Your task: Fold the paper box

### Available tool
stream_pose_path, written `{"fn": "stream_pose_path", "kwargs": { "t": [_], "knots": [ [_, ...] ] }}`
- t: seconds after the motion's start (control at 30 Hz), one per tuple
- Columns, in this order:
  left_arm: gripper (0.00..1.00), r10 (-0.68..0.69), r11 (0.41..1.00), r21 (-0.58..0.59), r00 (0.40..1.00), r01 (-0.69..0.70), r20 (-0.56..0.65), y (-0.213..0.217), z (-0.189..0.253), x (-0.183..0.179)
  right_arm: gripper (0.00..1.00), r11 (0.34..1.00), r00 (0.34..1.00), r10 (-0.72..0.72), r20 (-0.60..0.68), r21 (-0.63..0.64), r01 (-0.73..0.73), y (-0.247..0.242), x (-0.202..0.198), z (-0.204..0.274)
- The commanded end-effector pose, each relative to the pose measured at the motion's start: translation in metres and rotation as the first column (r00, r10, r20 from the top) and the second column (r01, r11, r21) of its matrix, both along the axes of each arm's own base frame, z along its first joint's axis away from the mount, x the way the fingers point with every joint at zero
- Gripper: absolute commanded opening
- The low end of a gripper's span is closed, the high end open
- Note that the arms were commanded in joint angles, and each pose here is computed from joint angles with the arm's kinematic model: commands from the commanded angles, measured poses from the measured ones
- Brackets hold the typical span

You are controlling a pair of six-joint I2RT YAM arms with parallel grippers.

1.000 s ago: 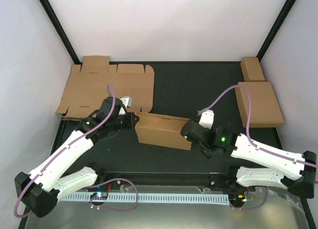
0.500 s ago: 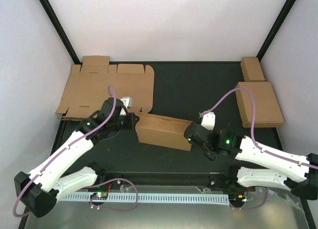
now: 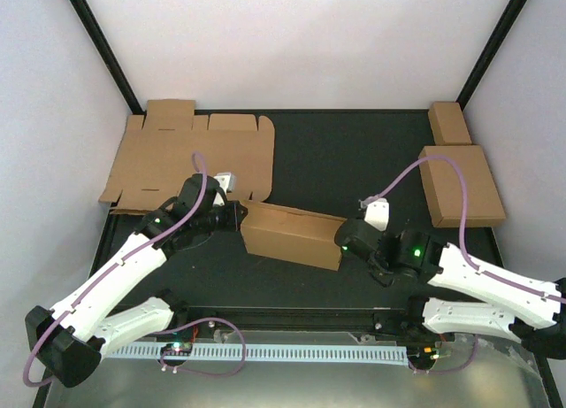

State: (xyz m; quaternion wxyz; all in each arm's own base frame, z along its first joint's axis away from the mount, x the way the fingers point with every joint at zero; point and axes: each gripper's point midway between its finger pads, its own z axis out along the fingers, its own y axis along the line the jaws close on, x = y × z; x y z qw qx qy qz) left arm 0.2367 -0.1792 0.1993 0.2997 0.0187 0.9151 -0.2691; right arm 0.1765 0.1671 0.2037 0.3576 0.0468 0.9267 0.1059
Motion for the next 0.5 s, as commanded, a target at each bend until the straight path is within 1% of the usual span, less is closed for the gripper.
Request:
{"fn": "stream_pose_path", "kwargs": {
  "t": [0.0,0.17,0.23,0.47],
  "knots": [
    [0.05,0.002,0.999,0.038,0.999,0.000,-0.041,0.005,-0.007,-0.006,0.48,1.000,0.999,0.005,0.041,0.027,-0.006,-0.001,0.002,0.023],
    [0.05,-0.006,1.000,0.030,0.999,0.007,-0.044,0.003,-0.006,-0.007,0.47,0.999,0.998,0.021,0.053,0.044,-0.023,0.003,0.003,0.037],
    [0.05,-0.005,0.999,0.032,0.999,0.007,-0.044,0.003,-0.007,-0.007,0.45,0.999,0.998,0.012,0.058,0.038,-0.014,0.002,0.004,0.039],
    [0.05,-0.004,0.999,0.032,0.999,0.005,-0.047,0.003,-0.007,-0.008,0.26,1.000,1.000,-0.002,0.016,0.020,0.001,0.003,0.002,0.030]
  ]
}}
